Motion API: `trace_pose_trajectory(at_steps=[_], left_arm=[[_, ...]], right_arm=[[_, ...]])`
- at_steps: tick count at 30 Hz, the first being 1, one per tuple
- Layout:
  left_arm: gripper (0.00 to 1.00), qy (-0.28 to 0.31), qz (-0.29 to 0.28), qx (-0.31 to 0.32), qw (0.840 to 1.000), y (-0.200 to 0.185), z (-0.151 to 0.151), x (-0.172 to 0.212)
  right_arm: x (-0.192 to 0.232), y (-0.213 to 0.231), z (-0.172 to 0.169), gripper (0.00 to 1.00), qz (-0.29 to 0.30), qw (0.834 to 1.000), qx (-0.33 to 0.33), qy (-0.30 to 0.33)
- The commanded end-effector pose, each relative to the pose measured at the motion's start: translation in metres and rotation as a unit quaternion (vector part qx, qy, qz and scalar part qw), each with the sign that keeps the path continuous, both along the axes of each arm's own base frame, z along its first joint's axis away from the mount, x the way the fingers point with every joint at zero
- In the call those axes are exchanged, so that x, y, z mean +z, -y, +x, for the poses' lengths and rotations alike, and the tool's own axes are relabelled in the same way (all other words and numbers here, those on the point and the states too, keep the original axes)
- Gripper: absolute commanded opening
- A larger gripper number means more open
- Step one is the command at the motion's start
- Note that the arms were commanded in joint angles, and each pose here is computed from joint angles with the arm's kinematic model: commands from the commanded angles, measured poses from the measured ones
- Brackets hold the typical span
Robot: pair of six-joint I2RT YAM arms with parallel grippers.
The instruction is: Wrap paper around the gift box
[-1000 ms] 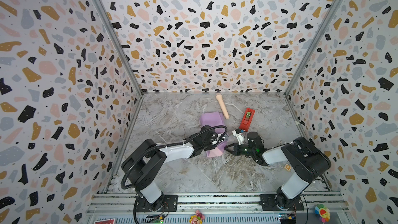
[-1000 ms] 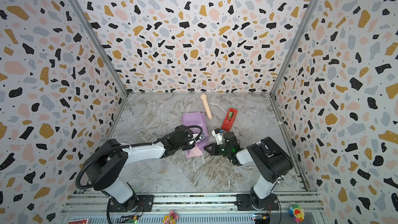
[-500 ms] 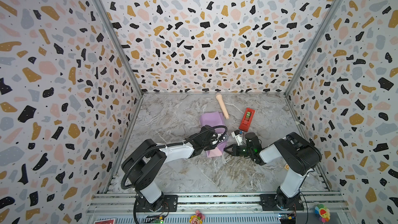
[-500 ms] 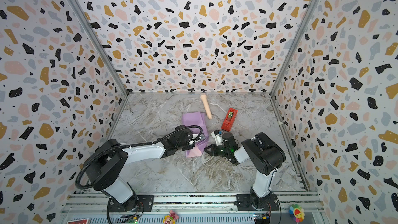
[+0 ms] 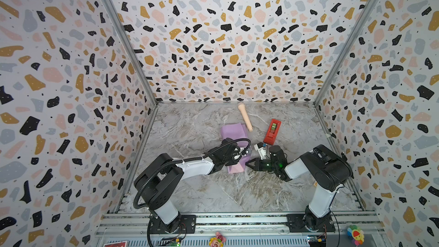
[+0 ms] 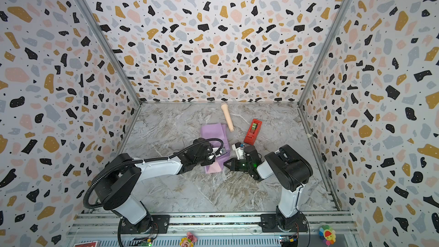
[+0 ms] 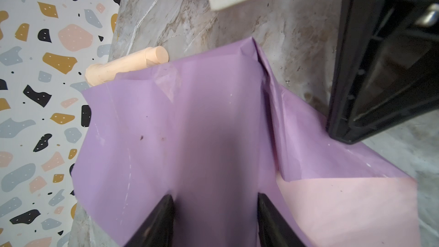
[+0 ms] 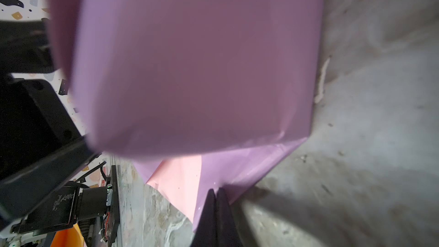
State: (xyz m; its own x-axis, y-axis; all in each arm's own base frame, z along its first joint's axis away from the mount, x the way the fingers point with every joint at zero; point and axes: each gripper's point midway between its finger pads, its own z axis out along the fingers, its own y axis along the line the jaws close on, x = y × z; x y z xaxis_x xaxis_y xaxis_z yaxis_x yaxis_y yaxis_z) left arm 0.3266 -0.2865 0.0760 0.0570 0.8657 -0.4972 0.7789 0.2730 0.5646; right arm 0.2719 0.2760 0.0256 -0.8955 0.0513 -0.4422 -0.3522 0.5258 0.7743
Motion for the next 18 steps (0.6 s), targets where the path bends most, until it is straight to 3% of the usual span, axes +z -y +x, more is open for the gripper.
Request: trace_pose_trajectory(at_steps=[1,18], left_arm=[[0.54,-0.042,0.036,0.009,0.998,-0.013,-0.007,-0.028],[0.54,-0.042,0.036,0.009,0.998,-0.014,-0.007,-0.028]], right_arm=[[0.000,-0.002,0.006,0.00,-0.003,1.000,-0.008,0.002],[-0.034,0.003,-0.020,0.00,-0.070,0.995,-0.028,-0.070]])
